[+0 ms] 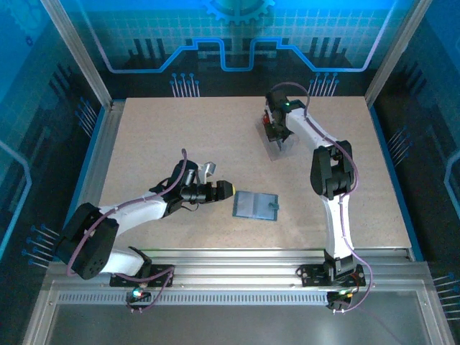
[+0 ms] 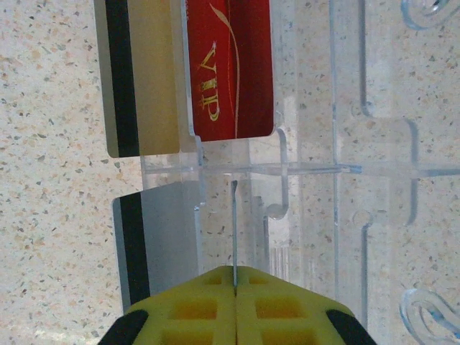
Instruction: Put the credit cards into the card holder
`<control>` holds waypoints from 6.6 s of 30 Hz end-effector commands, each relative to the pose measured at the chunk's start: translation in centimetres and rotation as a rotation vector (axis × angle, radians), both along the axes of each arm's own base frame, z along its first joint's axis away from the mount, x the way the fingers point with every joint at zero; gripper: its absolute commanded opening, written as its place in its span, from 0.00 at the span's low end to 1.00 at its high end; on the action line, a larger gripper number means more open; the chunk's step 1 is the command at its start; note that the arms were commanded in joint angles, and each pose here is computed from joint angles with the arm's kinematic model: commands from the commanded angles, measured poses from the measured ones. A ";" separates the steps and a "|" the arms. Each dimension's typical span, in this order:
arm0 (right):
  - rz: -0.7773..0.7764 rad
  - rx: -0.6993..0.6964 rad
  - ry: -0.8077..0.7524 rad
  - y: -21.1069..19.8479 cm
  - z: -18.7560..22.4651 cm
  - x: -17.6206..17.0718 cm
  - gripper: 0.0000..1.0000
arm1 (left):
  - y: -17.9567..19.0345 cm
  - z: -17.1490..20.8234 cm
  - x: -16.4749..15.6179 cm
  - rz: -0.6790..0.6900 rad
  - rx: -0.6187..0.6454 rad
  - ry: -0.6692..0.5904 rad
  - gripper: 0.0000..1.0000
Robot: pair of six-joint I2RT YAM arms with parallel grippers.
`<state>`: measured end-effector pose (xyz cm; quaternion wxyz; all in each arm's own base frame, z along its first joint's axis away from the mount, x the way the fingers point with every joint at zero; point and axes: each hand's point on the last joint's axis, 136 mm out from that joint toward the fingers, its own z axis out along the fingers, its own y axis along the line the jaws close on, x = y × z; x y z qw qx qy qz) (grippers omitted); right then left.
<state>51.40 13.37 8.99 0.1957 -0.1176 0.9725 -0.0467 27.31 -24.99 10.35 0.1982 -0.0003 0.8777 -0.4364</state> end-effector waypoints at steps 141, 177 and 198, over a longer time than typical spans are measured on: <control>-0.180 0.893 -0.079 8.1 -3.1 -21.4 0.00 | -2.8 -10.0 -2.1 -0.088 0.147 0.399 0.16; -0.206 0.967 -0.030 9.1 -2.9 -21.5 0.00 | -2.8 -9.9 -2.1 -0.091 0.152 0.399 0.16; -0.336 0.969 0.082 8.2 -6.0 -23.8 0.00 | -2.7 -9.9 -2.1 -0.089 0.158 0.397 0.16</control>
